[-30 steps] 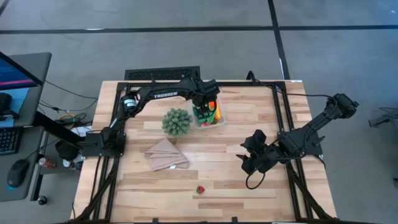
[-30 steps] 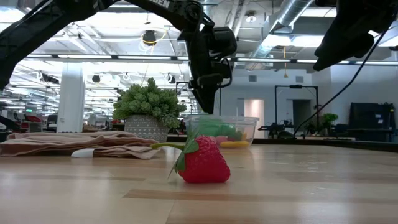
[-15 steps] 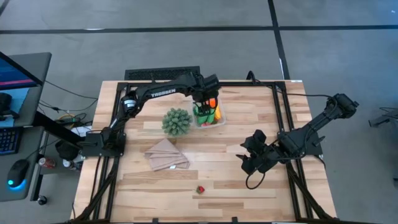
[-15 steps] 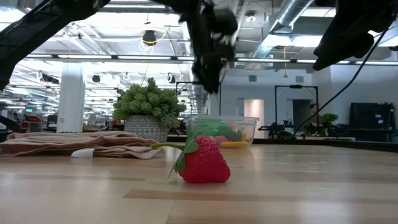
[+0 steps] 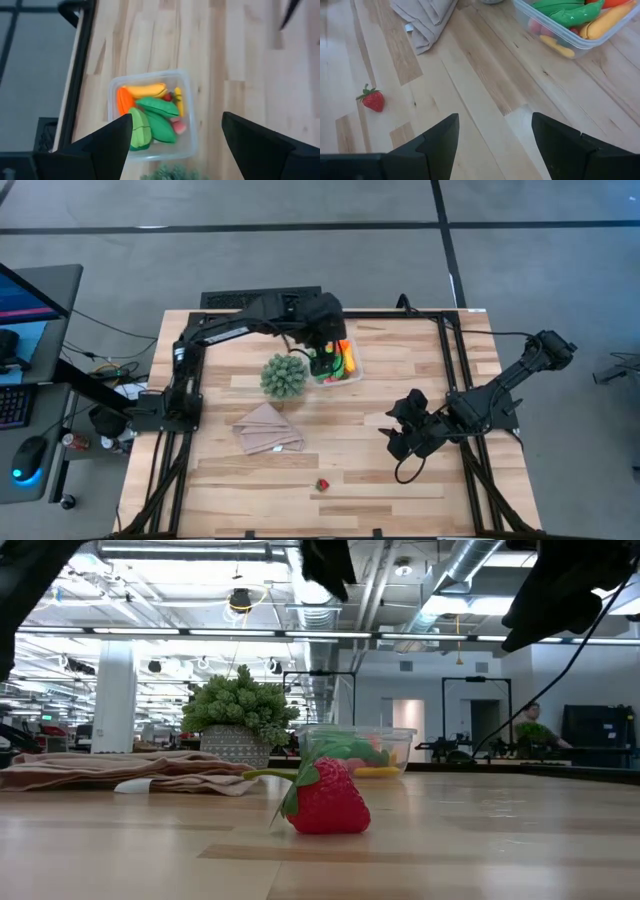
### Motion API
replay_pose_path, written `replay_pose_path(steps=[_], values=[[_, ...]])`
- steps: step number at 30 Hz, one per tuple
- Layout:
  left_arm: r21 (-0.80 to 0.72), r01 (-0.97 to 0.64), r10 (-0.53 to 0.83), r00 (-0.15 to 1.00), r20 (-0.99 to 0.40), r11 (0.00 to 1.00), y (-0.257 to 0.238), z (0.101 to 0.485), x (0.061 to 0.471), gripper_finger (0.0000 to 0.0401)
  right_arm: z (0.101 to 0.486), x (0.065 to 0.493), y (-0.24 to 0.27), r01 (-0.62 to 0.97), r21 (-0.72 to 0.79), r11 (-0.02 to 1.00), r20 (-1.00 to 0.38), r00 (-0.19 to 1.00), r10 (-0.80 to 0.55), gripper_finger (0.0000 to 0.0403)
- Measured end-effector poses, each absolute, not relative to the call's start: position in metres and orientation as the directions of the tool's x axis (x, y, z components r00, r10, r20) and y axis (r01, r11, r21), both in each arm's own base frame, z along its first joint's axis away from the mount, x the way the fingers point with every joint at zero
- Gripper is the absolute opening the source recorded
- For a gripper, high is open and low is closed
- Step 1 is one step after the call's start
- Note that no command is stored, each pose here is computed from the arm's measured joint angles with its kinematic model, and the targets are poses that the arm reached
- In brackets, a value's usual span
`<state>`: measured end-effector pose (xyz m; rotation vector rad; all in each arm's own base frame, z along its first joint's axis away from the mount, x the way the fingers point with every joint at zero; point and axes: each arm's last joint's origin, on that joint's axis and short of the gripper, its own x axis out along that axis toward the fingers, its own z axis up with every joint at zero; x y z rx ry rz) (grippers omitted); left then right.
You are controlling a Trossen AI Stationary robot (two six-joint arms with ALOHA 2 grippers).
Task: Pick and placing Produce into tupperware
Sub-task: Put the strawberry into the transparent bin
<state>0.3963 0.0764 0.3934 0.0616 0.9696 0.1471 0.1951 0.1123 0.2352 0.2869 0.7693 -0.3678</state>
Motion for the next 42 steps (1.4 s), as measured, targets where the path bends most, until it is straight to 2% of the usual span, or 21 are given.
replay_pose_path(steps=[12,25,31,35,39,42], values=[[0.132,-0.127,0.183,0.676,-0.714,0.983,0.012,0.465,0.327,0.0300,0.238,0.199,0.115,0.390,0.139,0.910,-0.693,0.695,-0.192,0.0244],[0.250,-0.320,0.406,0.738,-0.539,0.914,-0.057,0.510,0.235,0.0300,0.244,0.208,0.115,0.340,0.159,0.927,-0.640,0.750,-0.165,0.0244],[0.293,-0.410,0.504,0.723,-0.473,0.863,-0.082,0.510,0.208,0.0300,0.244,0.213,0.107,0.359,0.137,0.923,-0.637,0.745,-0.195,0.0244],[0.351,-0.413,0.535,0.735,-0.416,0.840,-0.100,0.502,0.203,0.0300,0.244,0.215,0.099,0.382,0.125,0.916,-0.646,0.731,-0.217,0.0244],[0.441,-0.458,0.617,0.707,-0.346,0.772,-0.114,0.476,0.201,0.0300,0.243,0.218,0.095,0.393,0.165,0.904,-0.663,0.723,-0.194,0.0244],[0.427,-0.511,0.650,0.698,-0.301,0.746,-0.122,0.450,0.196,0.0300,0.244,0.220,0.093,0.423,0.230,0.877,-0.662,0.728,-0.178,0.0244]])
